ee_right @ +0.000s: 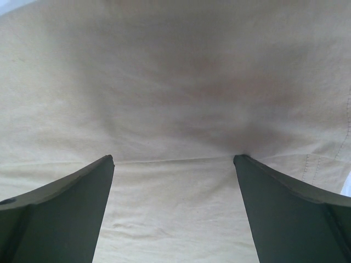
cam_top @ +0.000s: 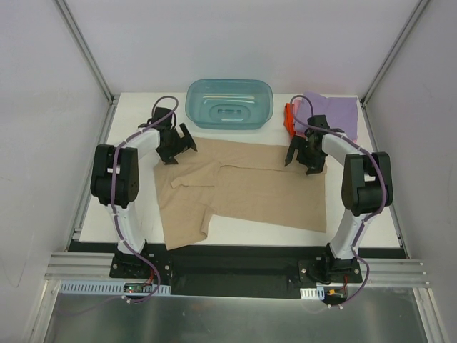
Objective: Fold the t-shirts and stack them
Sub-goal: Fold the flattened tshirt in 1/3 of the way
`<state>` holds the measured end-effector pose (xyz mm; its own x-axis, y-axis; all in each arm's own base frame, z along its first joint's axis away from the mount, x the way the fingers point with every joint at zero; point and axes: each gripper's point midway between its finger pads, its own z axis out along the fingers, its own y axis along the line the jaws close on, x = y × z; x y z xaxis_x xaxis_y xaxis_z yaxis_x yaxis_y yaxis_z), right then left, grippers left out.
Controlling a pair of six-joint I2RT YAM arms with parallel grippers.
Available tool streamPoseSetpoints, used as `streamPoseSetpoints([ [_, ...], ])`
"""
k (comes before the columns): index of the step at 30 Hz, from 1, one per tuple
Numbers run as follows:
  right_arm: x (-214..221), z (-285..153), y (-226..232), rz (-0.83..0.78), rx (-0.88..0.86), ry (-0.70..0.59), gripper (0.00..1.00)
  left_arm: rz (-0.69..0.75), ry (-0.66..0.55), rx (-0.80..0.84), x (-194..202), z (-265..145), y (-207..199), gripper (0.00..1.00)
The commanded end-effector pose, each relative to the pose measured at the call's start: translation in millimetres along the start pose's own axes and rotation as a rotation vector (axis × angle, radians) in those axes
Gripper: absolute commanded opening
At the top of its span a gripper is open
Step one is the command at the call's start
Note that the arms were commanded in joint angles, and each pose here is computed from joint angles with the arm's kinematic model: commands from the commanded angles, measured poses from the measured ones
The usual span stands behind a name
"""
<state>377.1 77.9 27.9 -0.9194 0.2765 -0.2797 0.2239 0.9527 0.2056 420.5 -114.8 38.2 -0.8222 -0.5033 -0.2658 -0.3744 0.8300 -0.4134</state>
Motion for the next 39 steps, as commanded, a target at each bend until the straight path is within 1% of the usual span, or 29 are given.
streamPoseSetpoints([
  [1, -23, 3, -3, 0.017, 0.02, -0.051, 0.97, 0.047, -0.053, -0.053, -23, 4, 11, 0.99],
  [7, -35, 0, 2, 0.023, -0.005, -0.105, 0.97, 0.066, -0.116, -0.04, -41, -11, 0, 0.99],
  [9, -40, -9, 3, 0.034, -0.007, -0.141, 0.97, 0.077, -0.142, -0.037, -47, -20, -3, 0.99],
  [10, -35, -8, 1, 0.034, -0.007, -0.141, 0.97, 0.081, -0.154, -0.033, -49, -24, -5, 0.99],
  [13, -40, -24, 4, 0.046, -0.031, -0.206, 0.97, 0.08, -0.194, -0.031, -54, -39, -8, 0.99],
  [14, -34, -28, 1, 0.052, -0.033, -0.221, 0.97, 0.078, -0.211, -0.021, -56, -47, -11, 0.99],
  [17, -36, -42, -1, 0.064, -0.035, -0.286, 0.97, 0.06, -0.233, -0.008, -54, -60, -14, 0.99],
  [18, -39, -44, -6, 0.066, -0.004, -0.31, 0.97, 0.047, -0.226, -0.01, -49, -61, -11, 0.99],
  [23, -32, -57, -18, 0.071, 0.043, -0.343, 0.97, 0.061, -0.258, -0.018, -40, -81, -9, 0.99],
  [25, -23, -59, -25, 0.076, 0.068, -0.336, 0.97, 0.059, -0.235, -0.019, -27, -84, -3, 0.99],
  [26, -23, -67, -25, 0.083, 0.058, -0.356, 0.97, 0.058, -0.246, -0.009, -24, -95, -4, 0.99],
  [28, -13, -70, -28, 0.085, 0.054, -0.36, 0.97, 0.044, -0.227, -0.025, -6, -97, 8, 0.99],
  [29, -13, -78, -28, 0.087, 0.045, -0.386, 0.97, 0.044, -0.241, -0.013, -1, -107, 8, 0.99],
  [30, -9, -80, -30, 0.099, 0.051, -0.387, 0.97, 0.036, -0.206, -0.027, 14, -103, 19, 0.99],
  [32, 2, -86, -33, 0.11, 0.044, -0.39, 0.97, 0.038, -0.193, -0.014, 29, -113, 22, 0.99],
  [33, 7, -87, -29, 0.117, 0.017, -0.382, 0.97, 0.023, -0.145, -0.045, 49, -109, 36, 0.99],
  [35, 21, -95, -30, 0.125, -0.014, -0.395, 0.97, 0.03, -0.131, -0.04, 69, -118, 41, 0.99],
  [36, 26, -98, -31, 0.13, -0.02, -0.396, 0.97, 0.02, -0.088, -0.065, 90, -114, 53, 0.99],
  [37, 29, -107, -32, 0.129, -0.027, -0.418, 0.97, 0.028, -0.089, -0.045, 100, -122, 53, 0.99],
  [38, 41, -105, -38, 0.133, -0.009, -0.392, 0.97, 0.042, -0.065, -0.043, 115, -122, 53, 0.99],
  [39, 45, -106, -41, 0.131, 0.002, -0.393, 0.97, 0.035, -0.013, -0.077, 138, -121, 65, 0.99],
])
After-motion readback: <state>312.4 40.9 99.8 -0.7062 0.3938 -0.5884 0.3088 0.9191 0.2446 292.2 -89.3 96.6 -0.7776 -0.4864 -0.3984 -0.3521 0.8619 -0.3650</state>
